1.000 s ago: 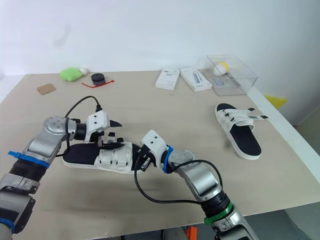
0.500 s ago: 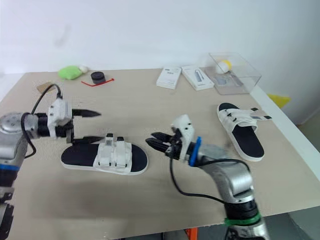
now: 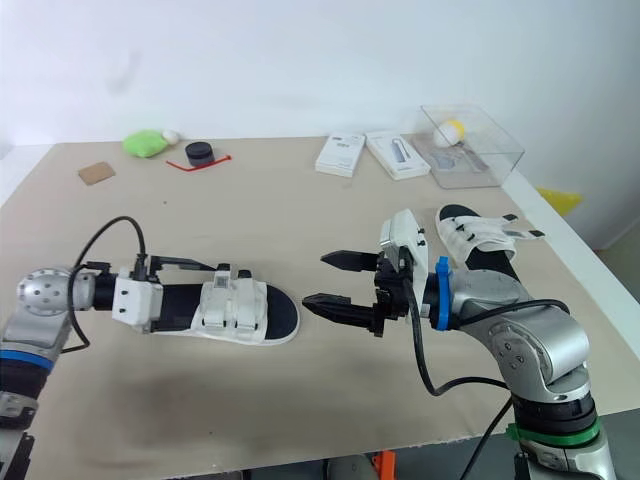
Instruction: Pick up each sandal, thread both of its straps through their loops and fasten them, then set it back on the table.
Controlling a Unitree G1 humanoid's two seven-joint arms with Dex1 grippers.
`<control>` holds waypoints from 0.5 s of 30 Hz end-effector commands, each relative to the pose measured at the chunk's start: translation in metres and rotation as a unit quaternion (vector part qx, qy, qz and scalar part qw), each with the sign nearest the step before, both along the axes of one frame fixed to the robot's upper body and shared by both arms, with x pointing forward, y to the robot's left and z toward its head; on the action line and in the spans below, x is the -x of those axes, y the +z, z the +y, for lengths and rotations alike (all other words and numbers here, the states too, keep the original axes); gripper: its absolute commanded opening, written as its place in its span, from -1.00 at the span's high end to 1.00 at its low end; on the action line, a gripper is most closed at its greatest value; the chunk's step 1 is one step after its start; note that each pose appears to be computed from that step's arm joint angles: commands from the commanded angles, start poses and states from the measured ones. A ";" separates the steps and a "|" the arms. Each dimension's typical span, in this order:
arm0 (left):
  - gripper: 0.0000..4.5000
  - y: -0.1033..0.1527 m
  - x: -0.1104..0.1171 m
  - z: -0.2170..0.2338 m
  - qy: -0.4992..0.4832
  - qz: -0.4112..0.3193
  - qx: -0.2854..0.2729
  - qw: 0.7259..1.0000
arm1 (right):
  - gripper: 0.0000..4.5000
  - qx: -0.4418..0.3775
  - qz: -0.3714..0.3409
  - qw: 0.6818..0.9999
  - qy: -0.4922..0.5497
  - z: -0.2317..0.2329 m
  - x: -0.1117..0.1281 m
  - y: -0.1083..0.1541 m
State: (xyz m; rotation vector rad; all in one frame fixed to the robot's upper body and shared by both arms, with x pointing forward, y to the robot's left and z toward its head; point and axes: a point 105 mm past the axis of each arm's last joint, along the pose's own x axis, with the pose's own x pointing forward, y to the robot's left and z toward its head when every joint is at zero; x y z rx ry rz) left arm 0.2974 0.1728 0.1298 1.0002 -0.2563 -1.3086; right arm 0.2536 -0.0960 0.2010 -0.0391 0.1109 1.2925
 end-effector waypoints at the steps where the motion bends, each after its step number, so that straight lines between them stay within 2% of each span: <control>1: -1.00 0.008 -0.003 -0.014 -0.018 -0.026 0.024 0.999 | -0.98 -0.001 -0.031 0.999 0.015 0.004 0.006 0.015; 6: -1.00 0.002 -0.004 -0.027 -0.027 -0.015 0.035 0.999 | -0.98 -0.008 -0.034 0.999 0.031 0.005 0.011 0.025; 7: -0.89 0.002 -0.004 -0.028 -0.026 -0.014 0.039 0.999 | -1.00 -0.012 -0.033 0.999 0.033 0.005 0.012 0.027; 9: -0.65 0.003 -0.004 -0.028 -0.021 -0.015 0.044 0.999 | -1.00 -0.014 -0.034 0.999 0.034 0.006 0.013 0.029; 12: 0.07 0.009 -0.011 -0.024 0.012 -0.024 0.058 0.998 | -1.00 -0.015 -0.038 0.999 0.029 0.009 0.011 0.029; 13: 0.16 0.014 -0.016 -0.020 0.030 -0.030 0.064 0.997 | -1.00 -0.015 -0.040 0.999 0.028 0.010 0.010 0.028; 15: 0.55 0.028 -0.031 -0.005 0.094 -0.051 0.087 0.990 | -1.00 -0.017 -0.046 0.999 0.021 0.014 0.007 0.028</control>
